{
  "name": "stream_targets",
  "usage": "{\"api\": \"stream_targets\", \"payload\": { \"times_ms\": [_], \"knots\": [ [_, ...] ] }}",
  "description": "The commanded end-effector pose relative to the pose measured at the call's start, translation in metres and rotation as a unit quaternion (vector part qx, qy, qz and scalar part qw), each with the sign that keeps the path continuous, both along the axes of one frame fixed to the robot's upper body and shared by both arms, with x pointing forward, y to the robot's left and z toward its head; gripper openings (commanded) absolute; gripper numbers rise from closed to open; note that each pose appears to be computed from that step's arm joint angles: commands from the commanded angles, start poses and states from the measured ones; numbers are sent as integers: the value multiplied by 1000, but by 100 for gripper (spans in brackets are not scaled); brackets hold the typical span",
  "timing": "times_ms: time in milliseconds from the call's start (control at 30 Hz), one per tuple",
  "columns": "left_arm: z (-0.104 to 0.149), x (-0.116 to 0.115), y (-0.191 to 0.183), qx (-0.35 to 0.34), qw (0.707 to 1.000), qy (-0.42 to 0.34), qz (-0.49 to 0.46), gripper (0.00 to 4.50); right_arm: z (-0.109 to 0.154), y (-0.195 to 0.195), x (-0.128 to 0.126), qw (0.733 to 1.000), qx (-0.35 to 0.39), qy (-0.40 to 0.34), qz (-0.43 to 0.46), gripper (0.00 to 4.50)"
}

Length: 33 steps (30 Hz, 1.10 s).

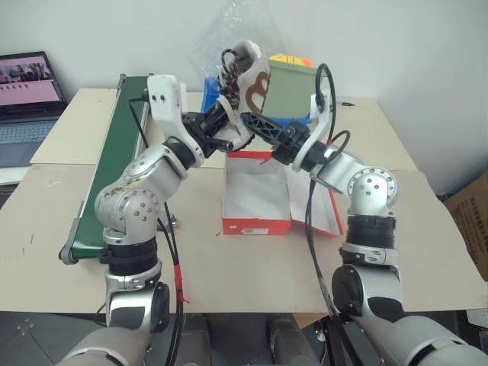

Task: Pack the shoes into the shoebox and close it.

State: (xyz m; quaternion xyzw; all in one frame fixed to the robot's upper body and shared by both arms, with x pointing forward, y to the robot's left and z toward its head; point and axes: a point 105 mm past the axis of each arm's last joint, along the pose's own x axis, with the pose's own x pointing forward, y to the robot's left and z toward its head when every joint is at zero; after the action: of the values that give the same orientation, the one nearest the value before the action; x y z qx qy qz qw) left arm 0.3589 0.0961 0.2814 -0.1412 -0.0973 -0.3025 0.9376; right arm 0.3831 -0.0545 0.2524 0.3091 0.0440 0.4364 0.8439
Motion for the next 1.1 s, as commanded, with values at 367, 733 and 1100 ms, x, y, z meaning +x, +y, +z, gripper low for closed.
{"api": "stream_targets", "payload": {
  "times_ms": [367, 733, 1100],
  "knots": [
    [25, -14, -14, -31, 998, -40, -31, 0, 24, 0, 0, 999, 33, -40, 2, 84],
    [12, -15, -10, -21, 999, -19, -21, 0, 26, 1, 10, 998, 2, -54, -37, 28],
    [13, -16, 63, 24, 996, -19, 84, 272, -24, -13, 40, 968, -185, -36, -167, 28]
  ]
}}
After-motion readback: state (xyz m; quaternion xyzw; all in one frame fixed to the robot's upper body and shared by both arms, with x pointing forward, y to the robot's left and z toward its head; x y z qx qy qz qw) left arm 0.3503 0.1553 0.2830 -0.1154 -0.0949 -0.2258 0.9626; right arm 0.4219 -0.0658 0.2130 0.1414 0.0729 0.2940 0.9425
